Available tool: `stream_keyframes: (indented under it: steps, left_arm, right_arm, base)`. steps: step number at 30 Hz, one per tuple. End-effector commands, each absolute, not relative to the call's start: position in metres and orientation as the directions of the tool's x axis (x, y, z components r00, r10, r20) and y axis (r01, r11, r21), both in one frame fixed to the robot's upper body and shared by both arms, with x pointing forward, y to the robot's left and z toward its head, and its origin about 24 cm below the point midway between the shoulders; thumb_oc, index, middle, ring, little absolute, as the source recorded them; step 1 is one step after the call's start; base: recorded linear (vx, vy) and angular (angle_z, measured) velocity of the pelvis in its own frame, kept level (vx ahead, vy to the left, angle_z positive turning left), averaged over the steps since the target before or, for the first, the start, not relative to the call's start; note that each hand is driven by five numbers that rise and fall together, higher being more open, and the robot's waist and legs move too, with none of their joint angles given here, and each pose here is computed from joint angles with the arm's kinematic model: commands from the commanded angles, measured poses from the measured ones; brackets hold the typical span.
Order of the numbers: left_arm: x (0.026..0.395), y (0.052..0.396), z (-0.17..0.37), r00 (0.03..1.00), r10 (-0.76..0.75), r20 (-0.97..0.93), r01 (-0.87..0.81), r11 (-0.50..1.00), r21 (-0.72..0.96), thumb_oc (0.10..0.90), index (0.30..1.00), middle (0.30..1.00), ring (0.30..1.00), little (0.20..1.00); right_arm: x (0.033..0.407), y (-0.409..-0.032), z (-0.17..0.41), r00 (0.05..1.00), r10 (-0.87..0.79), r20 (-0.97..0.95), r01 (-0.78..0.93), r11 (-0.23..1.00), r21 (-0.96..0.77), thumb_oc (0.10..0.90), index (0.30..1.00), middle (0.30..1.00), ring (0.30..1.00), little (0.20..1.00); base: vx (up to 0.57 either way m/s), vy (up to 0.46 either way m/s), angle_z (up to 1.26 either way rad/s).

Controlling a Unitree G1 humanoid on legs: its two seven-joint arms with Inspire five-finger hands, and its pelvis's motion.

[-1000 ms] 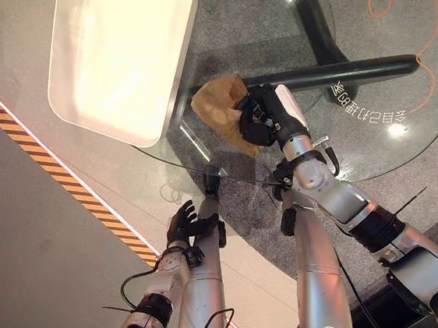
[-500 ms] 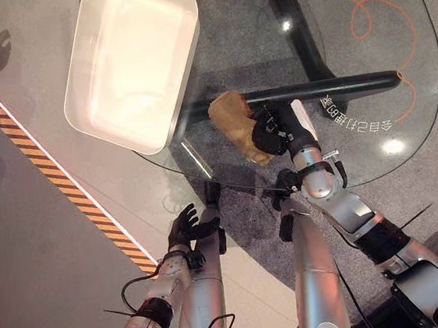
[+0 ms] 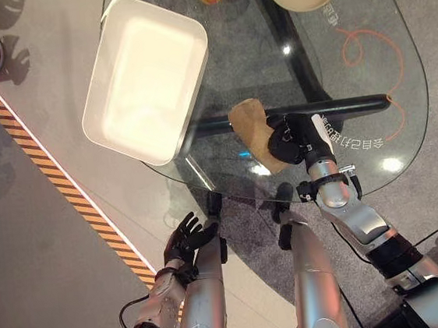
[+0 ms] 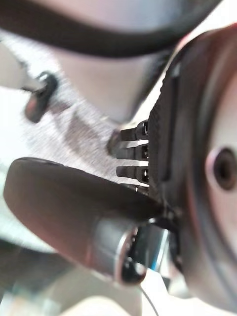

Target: Wipe the table with a cloth and put it in the basket.

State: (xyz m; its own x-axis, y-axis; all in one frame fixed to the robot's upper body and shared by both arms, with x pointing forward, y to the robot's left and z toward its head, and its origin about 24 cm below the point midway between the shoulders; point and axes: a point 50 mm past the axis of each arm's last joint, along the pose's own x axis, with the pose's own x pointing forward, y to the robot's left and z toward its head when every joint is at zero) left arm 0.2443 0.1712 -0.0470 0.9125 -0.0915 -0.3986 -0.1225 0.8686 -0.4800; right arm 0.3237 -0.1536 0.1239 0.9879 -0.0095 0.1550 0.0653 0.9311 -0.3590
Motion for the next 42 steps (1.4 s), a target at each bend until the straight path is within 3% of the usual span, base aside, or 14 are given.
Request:
stream_keyframes:
  steps: [1, 12, 15, 23, 38, 42]
  left_arm:
    - [0.234, 0.17, -0.03, 0.947, -0.186, -0.261, -0.026, 0.768, -0.64, 0.8, 0.9, 0.9, 0.9, 0.9]
    - [0.227, 0.158, -0.001, 0.938, -0.346, -0.026, 0.17, 0.523, -0.835, 0.8, 0.9, 0.9, 0.9, 0.9]
    - [0.227, 0.154, 0.015, 0.915, -0.389, 0.106, 0.266, 0.385, -0.884, 0.8, 0.9, 0.9, 0.9, 0.9]
    - [0.231, 0.15, 0.041, 0.884, -0.368, 0.287, 0.381, 0.211, -0.9, 0.8, 0.9, 0.9, 0.9, 0.9]
    - [0.24, 0.139, 0.072, 0.825, -0.391, 0.407, 0.496, 0.156, -0.855, 0.8, 0.9, 0.9, 0.9, 0.9]
    - [0.245, 0.134, 0.08, 0.818, -0.408, 0.406, 0.505, 0.168, -0.847, 0.8, 0.9, 0.9, 0.9, 0.9]
  right_arm:
    - [0.301, -0.137, 0.189, 0.866, 0.097, 0.49, 0.014, 0.976, -0.219, 0.1, 0.3, 0.3, 0.3, 0.2]
    - [0.288, -0.143, 0.184, 0.85, 0.129, 0.511, -0.057, 0.986, -0.154, 0.1, 0.3, 0.3, 0.3, 0.2]
    - [0.282, -0.144, 0.183, 0.842, 0.152, 0.518, -0.087, 0.985, -0.149, 0.1, 0.3, 0.3, 0.3, 0.2]
    - [0.272, -0.145, 0.184, 0.816, 0.174, 0.552, -0.138, 0.985, -0.107, 0.1, 0.3, 0.3, 0.3, 0.2]
    - [0.246, -0.117, 0.206, 0.669, 0.411, 0.619, -0.379, 0.905, -0.191, 0.1, 0.3, 0.3, 0.3, 0.2]
    - [0.242, -0.104, 0.205, 0.635, 0.497, 0.591, -0.4, 0.866, -0.299, 0.1, 0.3, 0.3, 0.3, 0.2]
  base:
    - [-0.02, -0.03, 0.0]
    - [0.0, 0.0, 0.0]
    - [0.0, 0.0, 0.0]
    - [0.0, 0.0, 0.0]
    - [0.0, 0.004, 0.0]
    - [0.0, 0.0, 0.0]
